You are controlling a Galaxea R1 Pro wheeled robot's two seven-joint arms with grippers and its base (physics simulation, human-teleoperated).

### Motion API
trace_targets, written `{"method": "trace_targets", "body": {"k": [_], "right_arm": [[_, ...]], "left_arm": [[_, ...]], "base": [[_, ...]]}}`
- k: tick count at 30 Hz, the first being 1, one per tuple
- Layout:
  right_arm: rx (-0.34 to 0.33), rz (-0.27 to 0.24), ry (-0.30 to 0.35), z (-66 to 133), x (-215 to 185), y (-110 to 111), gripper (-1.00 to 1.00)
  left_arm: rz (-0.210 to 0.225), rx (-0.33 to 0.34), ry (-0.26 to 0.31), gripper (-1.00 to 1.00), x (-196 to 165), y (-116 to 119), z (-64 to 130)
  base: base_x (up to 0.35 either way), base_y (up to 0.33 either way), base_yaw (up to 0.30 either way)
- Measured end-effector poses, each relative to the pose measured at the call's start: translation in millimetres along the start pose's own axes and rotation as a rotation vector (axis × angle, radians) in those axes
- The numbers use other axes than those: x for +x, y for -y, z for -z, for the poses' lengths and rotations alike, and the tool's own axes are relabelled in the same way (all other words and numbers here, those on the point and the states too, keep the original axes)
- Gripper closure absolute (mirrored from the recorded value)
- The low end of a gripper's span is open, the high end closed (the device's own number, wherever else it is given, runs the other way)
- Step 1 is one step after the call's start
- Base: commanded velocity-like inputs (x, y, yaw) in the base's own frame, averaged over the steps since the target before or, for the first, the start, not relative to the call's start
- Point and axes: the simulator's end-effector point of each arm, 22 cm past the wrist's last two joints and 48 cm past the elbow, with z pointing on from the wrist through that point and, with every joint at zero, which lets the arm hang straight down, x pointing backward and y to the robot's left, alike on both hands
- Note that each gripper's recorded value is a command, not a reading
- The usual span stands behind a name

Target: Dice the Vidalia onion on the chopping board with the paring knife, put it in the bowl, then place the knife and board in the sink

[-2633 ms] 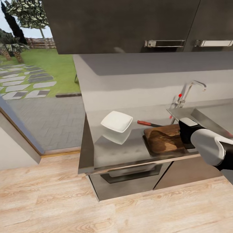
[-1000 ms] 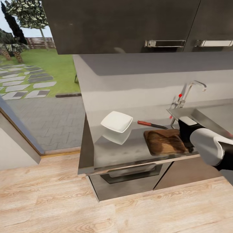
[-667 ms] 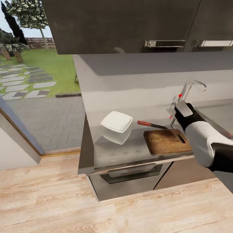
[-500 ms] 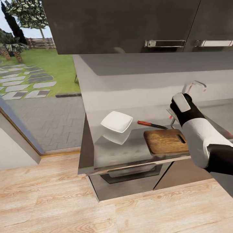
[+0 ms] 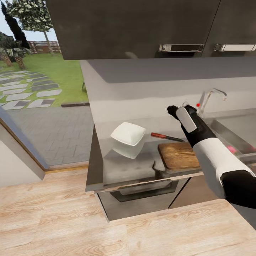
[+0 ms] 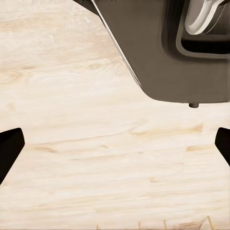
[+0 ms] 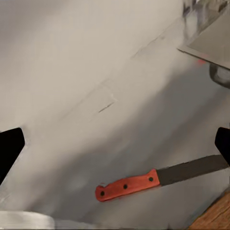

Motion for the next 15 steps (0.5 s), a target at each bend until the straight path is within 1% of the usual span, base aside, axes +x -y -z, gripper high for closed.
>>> {"method": "trace_targets", "body": {"k": [1, 2, 3, 6, 7, 8, 9, 10, 11, 12, 13, 15], "right_arm": [[-0.043, 0.025, 0.008, 4.5, 7, -9, -1.00], [-0.063, 0.039, 0.013, 7.5, 11, -14, -1.00], [-0.098, 0.065, 0.025, 14.0, 19, -21, -1.00], [-0.159, 0.116, 0.061, 30.9, 31, -30, -1.00], [-0.186, 0.134, 0.082, 40.9, 34, -31, -1.00], [-0.198, 0.143, 0.092, 46.2, 37, -31, -1.00], [-0.222, 0.155, 0.110, 57.1, 42, -29, -1.00], [-0.233, 0.161, 0.119, 62.8, 45, -28, -1.00], [-0.253, 0.170, 0.133, 73.8, 50, -24, -1.00], [-0.261, 0.175, 0.138, 79.2, 54, -21, -1.00], [-0.275, 0.182, 0.148, 88.8, 59, -16, -1.00], [-0.282, 0.192, 0.154, 96.6, 66, -9, -1.00]], "left_arm": [[0.000, 0.000, 0.006, -1.00, -1, 0, 0.0], [0.000, 0.000, 0.011, -1.00, -3, 0, 0.0], [0.001, 0.000, 0.023, -1.00, -5, 0, 0.0], [0.006, -0.001, 0.050, -1.00, -12, 0, 0.2], [0.009, -0.002, 0.060, -1.00, -14, -1, 0.3], [0.010, -0.002, 0.064, -1.00, -15, -1, 0.4], [0.013, -0.002, 0.069, -1.00, -16, -1, 0.5], [0.014, -0.002, 0.071, -1.00, -16, -1, 0.5], [0.016, -0.002, 0.074, -1.00, -17, -1, 0.5], [0.017, -0.003, 0.075, -1.00, -18, -1, 0.5], [0.018, -0.003, 0.077, -1.00, -18, -1, 0.4], [0.018, -0.003, 0.079, -1.00, -18, -1, 0.4]], "base": [[0.000, 0.000, 0.000], [0.000, 0.000, 0.000], [0.000, 0.000, 0.000], [0.000, 0.000, 0.000], [0.000, 0.000, 0.000], [0.000, 0.000, 0.000], [0.000, 0.000, 0.000], [0.000, 0.000, 0.000], [0.000, 0.000, 0.000], [0.000, 0.000, 0.000], [0.000, 0.000, 0.000], [0.000, 0.000, 0.000]]}}
